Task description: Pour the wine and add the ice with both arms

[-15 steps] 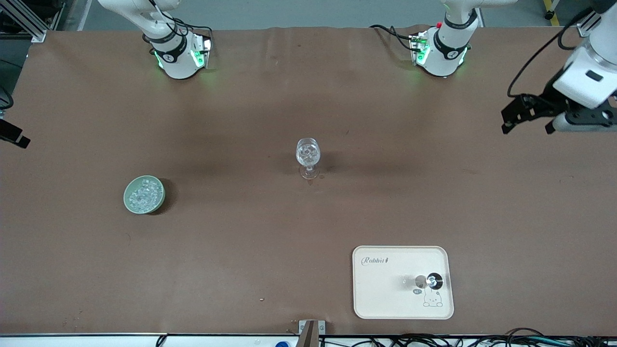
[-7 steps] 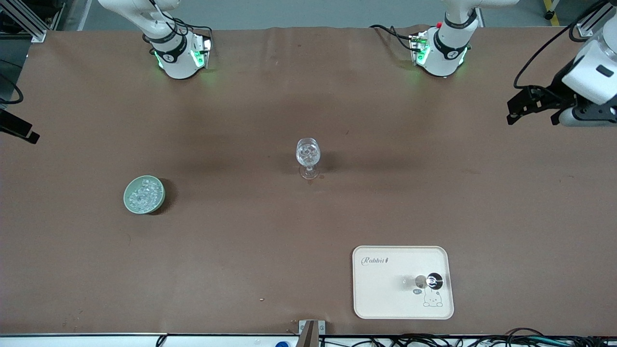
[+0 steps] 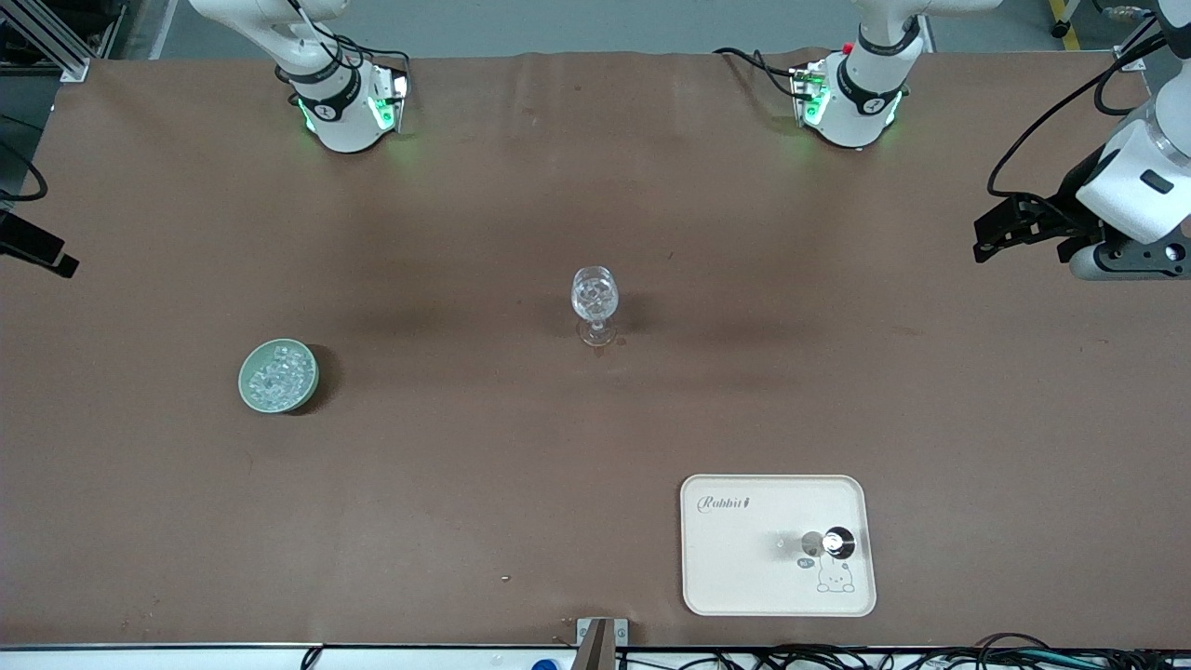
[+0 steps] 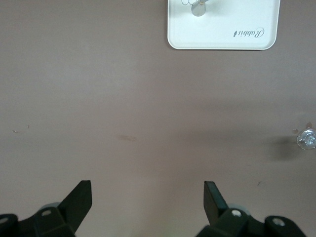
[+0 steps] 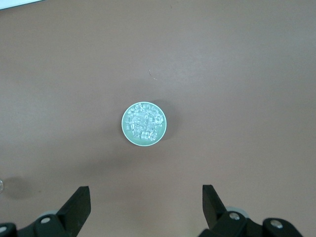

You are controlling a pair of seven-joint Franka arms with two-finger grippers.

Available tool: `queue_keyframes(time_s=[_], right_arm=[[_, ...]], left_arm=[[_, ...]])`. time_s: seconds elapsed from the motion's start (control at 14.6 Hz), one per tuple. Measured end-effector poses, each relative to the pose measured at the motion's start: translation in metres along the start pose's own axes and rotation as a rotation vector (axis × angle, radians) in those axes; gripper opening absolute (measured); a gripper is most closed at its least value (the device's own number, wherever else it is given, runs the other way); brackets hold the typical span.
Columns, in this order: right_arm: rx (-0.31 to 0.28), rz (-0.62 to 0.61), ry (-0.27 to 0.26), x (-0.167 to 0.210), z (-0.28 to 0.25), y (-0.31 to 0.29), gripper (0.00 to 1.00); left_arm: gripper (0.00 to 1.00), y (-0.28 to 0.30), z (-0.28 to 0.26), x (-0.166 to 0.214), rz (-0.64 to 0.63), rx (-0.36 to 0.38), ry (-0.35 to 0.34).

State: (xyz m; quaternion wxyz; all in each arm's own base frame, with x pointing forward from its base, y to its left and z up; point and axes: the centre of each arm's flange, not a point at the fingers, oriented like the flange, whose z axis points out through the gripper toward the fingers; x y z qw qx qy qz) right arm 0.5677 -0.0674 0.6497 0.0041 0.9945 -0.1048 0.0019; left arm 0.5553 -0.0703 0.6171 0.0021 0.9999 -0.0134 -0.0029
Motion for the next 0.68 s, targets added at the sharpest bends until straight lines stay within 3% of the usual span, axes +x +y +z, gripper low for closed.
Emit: queue_keyframes(time_s=[0.68], right_arm=[[0.000,-0.001,0.000,-0.0001,0.0001,-0.0006,1.00]], left_arm=[[1.00,0.0033,-0.0008,0.0003,0.000,-0.002,0.022]])
